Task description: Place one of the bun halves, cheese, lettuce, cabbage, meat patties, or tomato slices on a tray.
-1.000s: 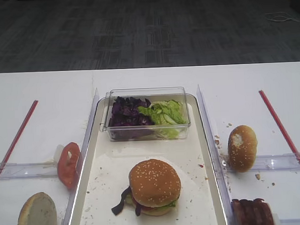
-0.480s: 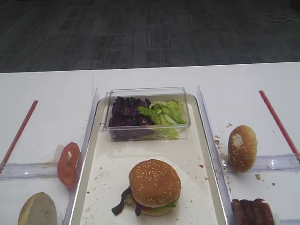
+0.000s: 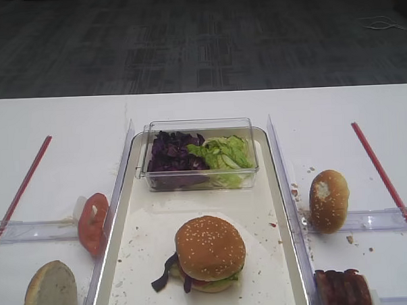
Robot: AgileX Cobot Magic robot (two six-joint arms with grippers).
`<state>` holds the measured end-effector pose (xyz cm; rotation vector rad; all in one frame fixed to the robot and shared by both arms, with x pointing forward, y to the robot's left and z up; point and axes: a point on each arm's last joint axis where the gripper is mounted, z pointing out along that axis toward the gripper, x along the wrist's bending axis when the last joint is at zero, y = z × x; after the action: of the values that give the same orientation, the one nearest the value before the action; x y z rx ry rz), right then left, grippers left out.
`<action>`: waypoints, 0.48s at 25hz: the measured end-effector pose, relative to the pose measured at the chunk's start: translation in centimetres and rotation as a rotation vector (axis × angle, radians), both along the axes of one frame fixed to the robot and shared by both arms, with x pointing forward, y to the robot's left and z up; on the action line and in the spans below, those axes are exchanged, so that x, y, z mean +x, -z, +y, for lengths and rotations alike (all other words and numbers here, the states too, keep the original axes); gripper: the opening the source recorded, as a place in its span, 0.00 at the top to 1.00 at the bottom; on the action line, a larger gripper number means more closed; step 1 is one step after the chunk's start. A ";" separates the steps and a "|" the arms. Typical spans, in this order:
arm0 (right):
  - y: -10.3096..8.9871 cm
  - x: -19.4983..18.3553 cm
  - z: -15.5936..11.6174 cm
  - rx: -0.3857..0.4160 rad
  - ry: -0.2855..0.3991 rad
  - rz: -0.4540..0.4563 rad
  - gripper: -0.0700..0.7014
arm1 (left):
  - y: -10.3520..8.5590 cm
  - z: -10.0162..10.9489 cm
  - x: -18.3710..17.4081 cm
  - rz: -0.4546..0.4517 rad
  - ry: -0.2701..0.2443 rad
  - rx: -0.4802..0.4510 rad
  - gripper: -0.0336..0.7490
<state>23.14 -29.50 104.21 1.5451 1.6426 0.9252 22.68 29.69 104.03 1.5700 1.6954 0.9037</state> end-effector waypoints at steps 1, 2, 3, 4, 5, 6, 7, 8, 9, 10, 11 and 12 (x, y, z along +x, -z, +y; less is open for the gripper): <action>0.0 0.0 0.0 0.000 0.000 0.000 0.05 | 0.0 0.0 0.0 0.000 0.000 0.000 0.24; 0.0 0.0 0.0 0.000 0.000 0.000 0.05 | 0.0 0.0 0.0 0.000 0.000 0.000 0.24; 0.0 0.0 0.0 0.000 0.000 0.000 0.05 | 0.0 0.0 0.0 0.000 0.000 0.000 0.24; 0.0 0.0 0.0 0.000 0.000 0.000 0.05 | 0.0 0.0 0.0 0.000 0.000 0.000 0.24; 0.0 0.0 0.0 0.000 0.000 0.000 0.05 | 0.0 0.0 0.0 0.000 0.000 0.000 0.24; 0.0 0.0 0.0 0.000 0.000 0.000 0.05 | 0.0 0.0 0.0 0.000 0.000 0.000 0.24; 0.0 0.0 0.0 0.000 0.000 0.000 0.05 | 0.0 0.0 0.0 0.000 0.000 0.000 0.24; 0.0 0.0 0.0 0.000 0.000 0.000 0.05 | 0.0 0.0 0.0 0.000 0.000 0.000 0.24; 0.0 0.0 0.0 0.000 0.000 0.000 0.05 | 0.0 0.0 0.0 0.000 0.000 0.000 0.24; 0.0 0.0 0.0 0.000 0.000 0.000 0.05 | 0.0 0.0 0.0 0.000 0.000 0.000 0.24; 0.0 0.0 0.0 0.000 0.000 0.000 0.05 | 0.0 0.0 0.0 0.000 0.000 0.000 0.24; 0.0 0.0 0.0 0.000 0.000 0.000 0.05 | 0.0 0.0 0.0 0.000 0.000 0.000 0.24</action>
<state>23.14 -29.50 104.21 1.5451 1.6426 0.9252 22.68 29.69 104.03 1.5700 1.6954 0.9037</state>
